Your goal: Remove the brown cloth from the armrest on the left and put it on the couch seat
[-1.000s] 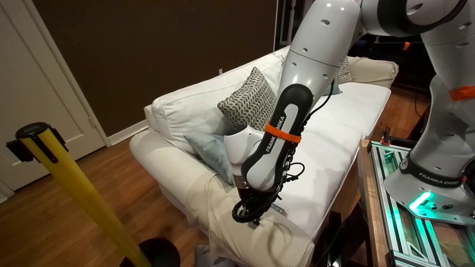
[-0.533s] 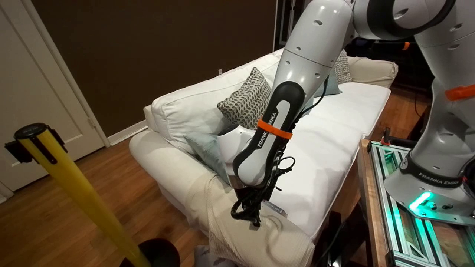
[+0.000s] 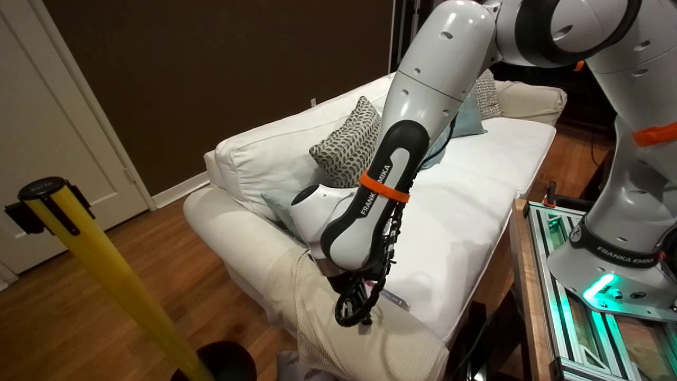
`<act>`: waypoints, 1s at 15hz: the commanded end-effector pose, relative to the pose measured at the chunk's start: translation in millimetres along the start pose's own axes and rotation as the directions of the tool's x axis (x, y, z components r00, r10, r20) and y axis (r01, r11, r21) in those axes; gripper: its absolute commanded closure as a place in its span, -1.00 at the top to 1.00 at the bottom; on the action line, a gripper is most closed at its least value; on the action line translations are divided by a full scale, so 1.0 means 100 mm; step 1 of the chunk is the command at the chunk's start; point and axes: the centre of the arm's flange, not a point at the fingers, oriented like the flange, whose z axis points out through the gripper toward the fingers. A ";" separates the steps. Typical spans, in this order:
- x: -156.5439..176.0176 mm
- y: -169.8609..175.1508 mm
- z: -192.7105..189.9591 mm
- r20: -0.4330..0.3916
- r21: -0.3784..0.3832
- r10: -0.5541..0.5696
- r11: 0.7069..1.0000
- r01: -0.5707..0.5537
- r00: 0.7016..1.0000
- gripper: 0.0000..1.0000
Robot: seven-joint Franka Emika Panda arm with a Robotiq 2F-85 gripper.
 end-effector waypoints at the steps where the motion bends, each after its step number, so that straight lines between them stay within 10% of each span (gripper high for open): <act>1: -0.04 -0.87 0.13 0.109 0.043 -0.157 0.987 0.153 0.982 -0.98; 6: -0.39 -1.59 0.05 0.192 0.049 -0.321 0.947 0.318 0.927 -0.98; 15: -0.91 -1.56 -0.42 0.079 0.017 -0.250 0.968 0.250 0.965 -0.98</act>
